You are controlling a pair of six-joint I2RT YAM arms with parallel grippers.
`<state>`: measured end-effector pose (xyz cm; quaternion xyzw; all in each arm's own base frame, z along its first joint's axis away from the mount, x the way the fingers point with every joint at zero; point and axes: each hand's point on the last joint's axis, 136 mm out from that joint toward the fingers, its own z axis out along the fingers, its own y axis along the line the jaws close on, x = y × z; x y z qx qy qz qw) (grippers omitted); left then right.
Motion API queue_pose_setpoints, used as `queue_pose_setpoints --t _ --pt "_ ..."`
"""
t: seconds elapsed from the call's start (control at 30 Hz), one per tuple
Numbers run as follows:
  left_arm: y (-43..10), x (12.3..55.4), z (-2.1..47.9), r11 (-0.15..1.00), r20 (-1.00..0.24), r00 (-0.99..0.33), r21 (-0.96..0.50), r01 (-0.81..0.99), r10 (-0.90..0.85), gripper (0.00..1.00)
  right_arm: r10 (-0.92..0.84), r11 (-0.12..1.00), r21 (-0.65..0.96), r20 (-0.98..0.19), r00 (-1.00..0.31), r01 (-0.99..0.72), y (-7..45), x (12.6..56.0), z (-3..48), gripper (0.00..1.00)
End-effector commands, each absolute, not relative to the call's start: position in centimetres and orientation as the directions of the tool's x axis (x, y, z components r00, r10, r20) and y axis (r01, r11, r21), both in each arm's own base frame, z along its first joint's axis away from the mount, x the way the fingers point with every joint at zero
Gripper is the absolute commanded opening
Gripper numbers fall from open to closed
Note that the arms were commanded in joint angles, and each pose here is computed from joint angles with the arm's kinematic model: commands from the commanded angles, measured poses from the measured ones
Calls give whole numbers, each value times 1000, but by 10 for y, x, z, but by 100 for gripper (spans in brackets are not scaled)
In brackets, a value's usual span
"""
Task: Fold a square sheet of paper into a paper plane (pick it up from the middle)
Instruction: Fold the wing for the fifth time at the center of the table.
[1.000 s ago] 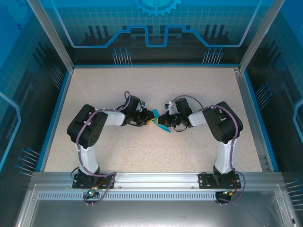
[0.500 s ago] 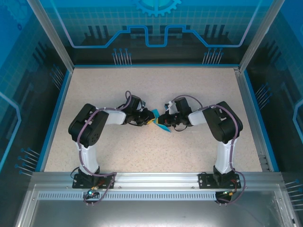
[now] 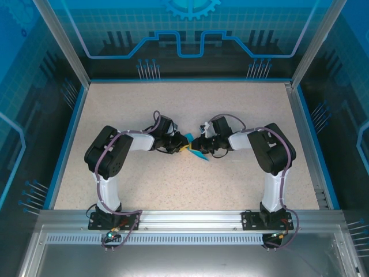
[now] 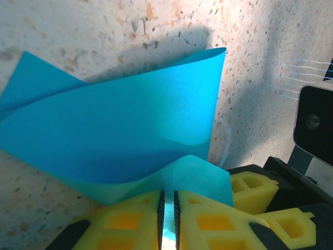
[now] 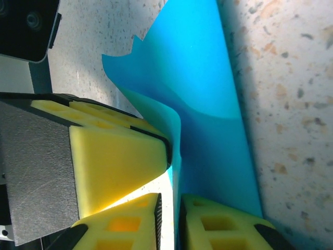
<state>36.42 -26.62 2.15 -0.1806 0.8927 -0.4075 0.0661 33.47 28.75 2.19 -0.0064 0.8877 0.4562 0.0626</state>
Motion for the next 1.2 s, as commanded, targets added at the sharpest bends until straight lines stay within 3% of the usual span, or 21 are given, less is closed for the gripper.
queue_pose_setpoints --t 0.0,0.67,1.17 --pt "-264 360 10 631 45 -926 -719 -291 -376 16 59 654 756 -90 -994 -30 269 333 15 19" --pt "-266 362 9 628 67 -926 -716 -305 -373 15 -26 685 719 -133 -991 -114 258 319 46 29" --pt "-277 370 42 597 22 -943 -769 -229 -333 18 22 706 707 -74 -997 -37 244 316 16 7"
